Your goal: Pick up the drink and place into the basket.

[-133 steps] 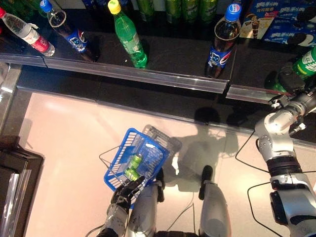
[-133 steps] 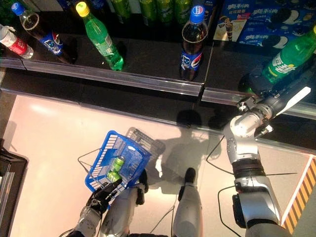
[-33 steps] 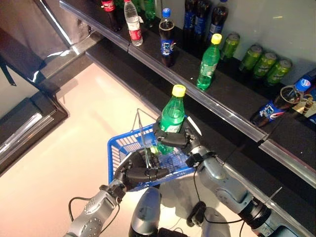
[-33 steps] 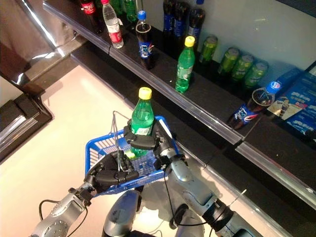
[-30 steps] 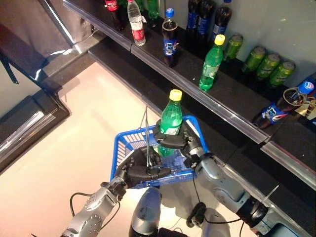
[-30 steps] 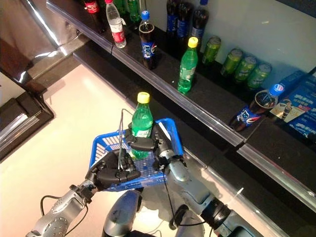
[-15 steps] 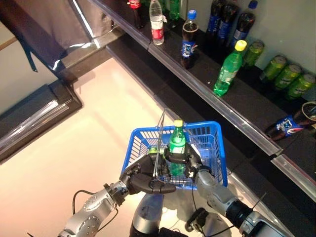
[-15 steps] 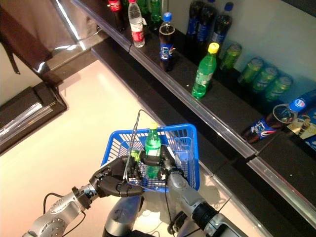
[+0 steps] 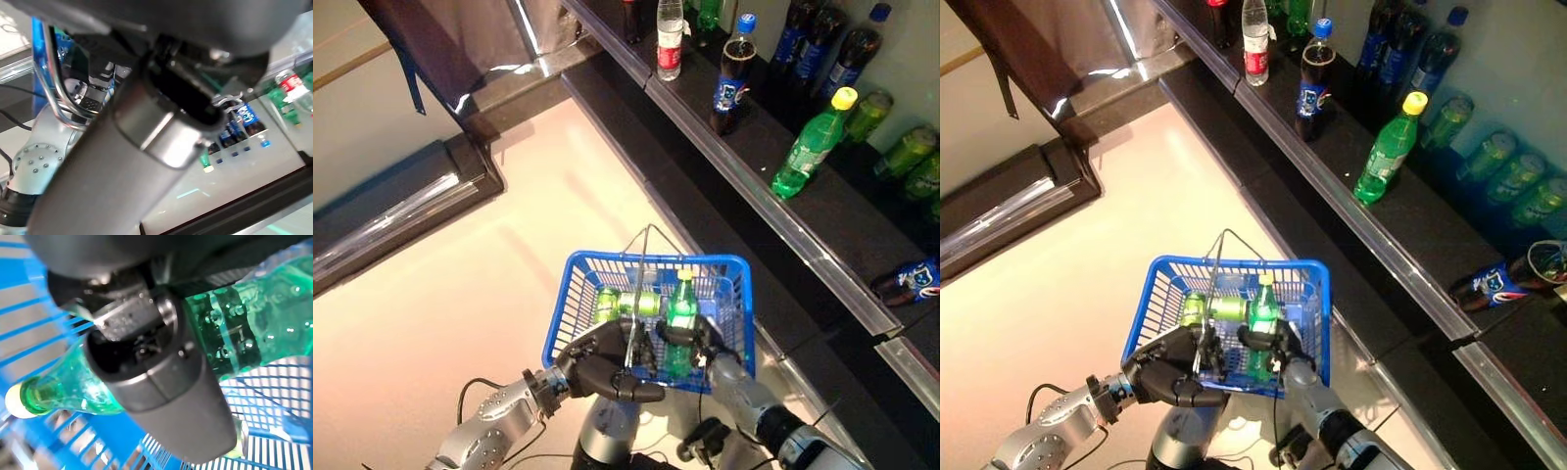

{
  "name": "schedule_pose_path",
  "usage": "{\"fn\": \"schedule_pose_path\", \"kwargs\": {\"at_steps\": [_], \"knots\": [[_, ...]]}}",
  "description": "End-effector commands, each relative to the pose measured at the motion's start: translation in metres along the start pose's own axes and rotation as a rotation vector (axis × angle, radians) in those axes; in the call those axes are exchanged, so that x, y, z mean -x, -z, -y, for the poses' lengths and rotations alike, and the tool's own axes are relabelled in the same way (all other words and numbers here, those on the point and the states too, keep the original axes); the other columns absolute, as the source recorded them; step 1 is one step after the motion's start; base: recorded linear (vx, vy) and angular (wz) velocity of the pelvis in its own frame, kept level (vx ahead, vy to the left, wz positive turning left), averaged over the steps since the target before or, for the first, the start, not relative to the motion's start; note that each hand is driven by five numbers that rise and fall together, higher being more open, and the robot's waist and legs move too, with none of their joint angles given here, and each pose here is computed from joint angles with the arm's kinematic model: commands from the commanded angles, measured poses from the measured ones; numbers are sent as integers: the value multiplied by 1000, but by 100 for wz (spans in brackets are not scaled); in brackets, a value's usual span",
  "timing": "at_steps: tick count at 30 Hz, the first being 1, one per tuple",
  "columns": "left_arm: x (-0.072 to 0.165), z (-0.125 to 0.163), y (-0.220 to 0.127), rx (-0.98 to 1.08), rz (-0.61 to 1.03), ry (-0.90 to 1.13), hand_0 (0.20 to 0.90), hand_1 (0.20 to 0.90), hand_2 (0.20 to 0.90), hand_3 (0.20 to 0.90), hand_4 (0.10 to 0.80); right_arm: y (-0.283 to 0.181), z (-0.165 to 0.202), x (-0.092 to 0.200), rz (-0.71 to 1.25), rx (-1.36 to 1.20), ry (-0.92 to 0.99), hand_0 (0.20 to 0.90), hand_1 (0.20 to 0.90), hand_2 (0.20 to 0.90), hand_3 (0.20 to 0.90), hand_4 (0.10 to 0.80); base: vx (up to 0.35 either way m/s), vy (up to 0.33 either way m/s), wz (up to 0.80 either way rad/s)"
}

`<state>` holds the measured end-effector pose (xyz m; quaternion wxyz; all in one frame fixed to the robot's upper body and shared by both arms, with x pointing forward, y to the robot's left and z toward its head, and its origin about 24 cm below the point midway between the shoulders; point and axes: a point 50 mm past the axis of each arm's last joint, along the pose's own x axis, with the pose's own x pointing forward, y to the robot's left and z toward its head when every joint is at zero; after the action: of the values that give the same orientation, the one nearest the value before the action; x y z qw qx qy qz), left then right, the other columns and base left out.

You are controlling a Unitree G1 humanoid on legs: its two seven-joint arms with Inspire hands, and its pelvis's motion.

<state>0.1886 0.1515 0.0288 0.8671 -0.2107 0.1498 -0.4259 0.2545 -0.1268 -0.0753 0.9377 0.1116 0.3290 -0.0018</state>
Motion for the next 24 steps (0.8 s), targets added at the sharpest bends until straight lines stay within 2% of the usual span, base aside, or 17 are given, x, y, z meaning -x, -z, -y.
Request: {"fn": "schedule_pose_path", "kwargs": {"at_steps": [1, 8, 9, 10, 11, 24], "knots": [[-9, 77, -91, -172, 526, 513, 300, 300, 300, 200, 100, 31, -32, 6, -138, -173, -197, 300, 300, 300, 200, 100, 3, -58, 0], [-10, 78, -92, -178, 492, 520, 300, 300, 300, 200, 100, 45, -33, 4, -296, -337, -210, 300, 300, 300, 200, 100, 25, -50, 7], [-10, 78, -92, -174, 478, 521, 300, 300, 300, 200, 100, 47, -34, 4, -328, -371, -220, 462, 462, 462, 389, 289, 43, -30, 4], [-10, 78, -92, -174, 475, 521, 300, 300, 300, 200, 100, 47, -34, 4, -336, -380, -223, 589, 589, 589, 538, 438, 65, -49, 4], [-10, 78, -92, -175, 465, 520, 300, 300, 300, 200, 100, 48, -34, 3, -352, -406, -217, 900, 900, 900, 900, 800, 53, -37, 3], [-11, 75, -86, -124, 377, 489, 300, 300, 300, 200, 100, 43, -31, -1, -308, -642, -112, 900, 900, 900, 900, 800, 78, -16, 9]]}}
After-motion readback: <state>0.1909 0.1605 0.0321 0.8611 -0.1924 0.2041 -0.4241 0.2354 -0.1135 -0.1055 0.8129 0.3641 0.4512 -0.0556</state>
